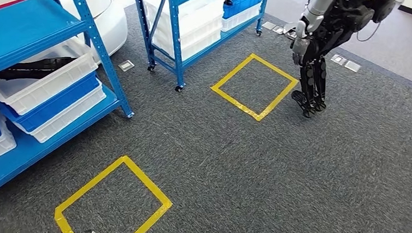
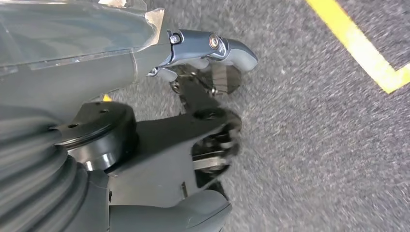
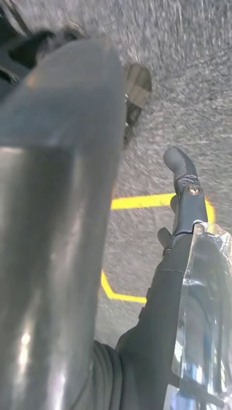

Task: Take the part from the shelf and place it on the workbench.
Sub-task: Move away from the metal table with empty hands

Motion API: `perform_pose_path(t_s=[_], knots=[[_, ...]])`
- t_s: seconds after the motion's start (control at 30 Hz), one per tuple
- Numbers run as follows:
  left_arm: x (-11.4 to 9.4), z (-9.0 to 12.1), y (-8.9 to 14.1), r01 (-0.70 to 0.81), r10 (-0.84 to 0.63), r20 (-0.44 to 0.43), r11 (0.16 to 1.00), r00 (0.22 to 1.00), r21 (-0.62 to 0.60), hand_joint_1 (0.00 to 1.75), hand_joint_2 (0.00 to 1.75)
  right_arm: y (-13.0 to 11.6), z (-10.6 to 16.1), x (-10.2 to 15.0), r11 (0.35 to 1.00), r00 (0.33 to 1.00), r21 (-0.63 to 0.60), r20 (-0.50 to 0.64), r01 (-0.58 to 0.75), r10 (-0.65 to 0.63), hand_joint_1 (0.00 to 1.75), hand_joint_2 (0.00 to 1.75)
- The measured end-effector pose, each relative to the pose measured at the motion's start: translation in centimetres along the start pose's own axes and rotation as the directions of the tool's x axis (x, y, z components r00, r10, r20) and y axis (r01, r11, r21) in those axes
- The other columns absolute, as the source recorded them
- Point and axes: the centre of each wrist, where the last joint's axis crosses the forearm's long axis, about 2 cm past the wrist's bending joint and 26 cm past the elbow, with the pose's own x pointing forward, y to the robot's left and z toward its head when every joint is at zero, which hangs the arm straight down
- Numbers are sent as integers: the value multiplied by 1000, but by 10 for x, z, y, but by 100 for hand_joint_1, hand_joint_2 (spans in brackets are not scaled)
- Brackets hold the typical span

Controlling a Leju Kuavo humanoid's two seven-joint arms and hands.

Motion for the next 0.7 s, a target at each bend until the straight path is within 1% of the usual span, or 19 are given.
perform_pose_path(t_s=[0.1,0.23,0.47,0.57,0.7], knots=[[-1,0,0,1,-1,1,1000,1000,-3,0,0,0,0,0,1000,1000,0,-1,0,0,0,0],[4,0,1,3,-3,17,1000,1000,-4,0,0,1,0,0,1000,1000,-1,1,-1,1,0,0],[5,0,-1,5,-5,18,1000,1000,-5,0,0,1,0,0,1000,1000,-9,-5,-8,8,0,0],[3,0,-2,18,-18,-22,1000,1000,-5,0,0,0,0,-3,1000,1000,-15,-23,-20,19,0,0],[2,0,-2,54,-56,-125,998,991,-19,0,0,-2,0,0,999,998,-23,-44,-42,41,0,0]])
